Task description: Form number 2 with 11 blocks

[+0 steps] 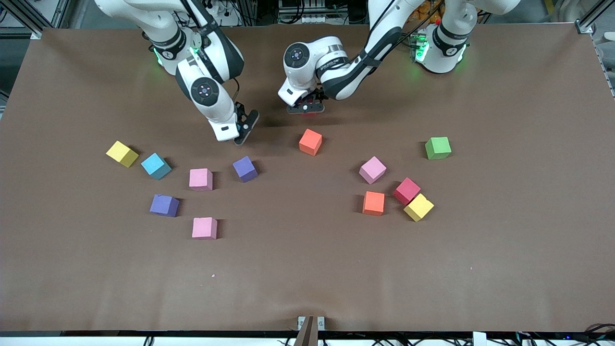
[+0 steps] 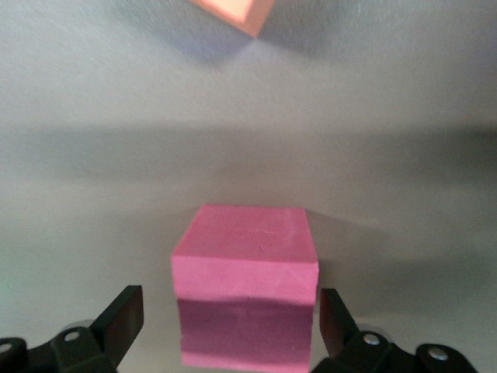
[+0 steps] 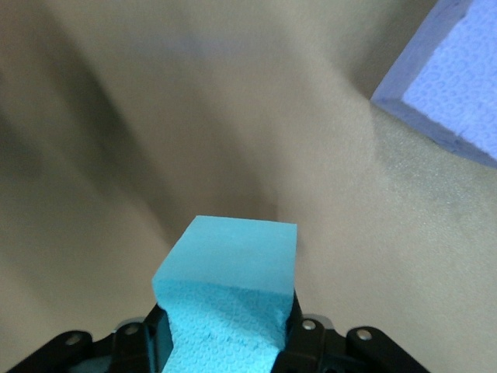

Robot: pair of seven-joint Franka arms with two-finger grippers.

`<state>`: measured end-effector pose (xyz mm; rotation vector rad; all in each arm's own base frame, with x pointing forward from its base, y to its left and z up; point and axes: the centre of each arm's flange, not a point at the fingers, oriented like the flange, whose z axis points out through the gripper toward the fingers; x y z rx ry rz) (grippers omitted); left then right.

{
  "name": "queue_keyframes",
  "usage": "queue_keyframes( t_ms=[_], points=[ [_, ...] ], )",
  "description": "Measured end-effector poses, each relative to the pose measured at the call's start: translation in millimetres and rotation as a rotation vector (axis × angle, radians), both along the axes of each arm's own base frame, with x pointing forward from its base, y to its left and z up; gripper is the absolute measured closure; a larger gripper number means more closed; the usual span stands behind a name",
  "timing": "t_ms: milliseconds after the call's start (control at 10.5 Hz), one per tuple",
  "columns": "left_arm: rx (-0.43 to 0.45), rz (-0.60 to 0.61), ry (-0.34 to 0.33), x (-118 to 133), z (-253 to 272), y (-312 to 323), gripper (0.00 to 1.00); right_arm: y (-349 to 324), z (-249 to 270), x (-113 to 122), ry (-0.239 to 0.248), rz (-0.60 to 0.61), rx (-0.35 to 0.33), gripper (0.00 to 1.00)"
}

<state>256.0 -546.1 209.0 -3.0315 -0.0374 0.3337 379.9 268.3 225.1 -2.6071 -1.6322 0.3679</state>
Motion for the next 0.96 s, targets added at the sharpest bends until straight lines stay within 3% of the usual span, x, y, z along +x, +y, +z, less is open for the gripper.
queue_keyframes(
  t_ms=[287,574,957],
  points=[
    [0.034,0.077,-0.043,57.8,46.3,17.7,0.00,13.1,1.9,-8.4,0.012,0.131,0.006,0.44],
    [0.045,0.226,-0.077,128.5,58.6,65.5,0.00,58.3,13.8,-28.2,-0.015,0.241,0.025,0.44],
    [0.071,0.578,-0.124,196.7,71.9,108.5,0.00,129.4,23.1,-78.2,-0.036,0.401,0.045,0.44]
  ],
)
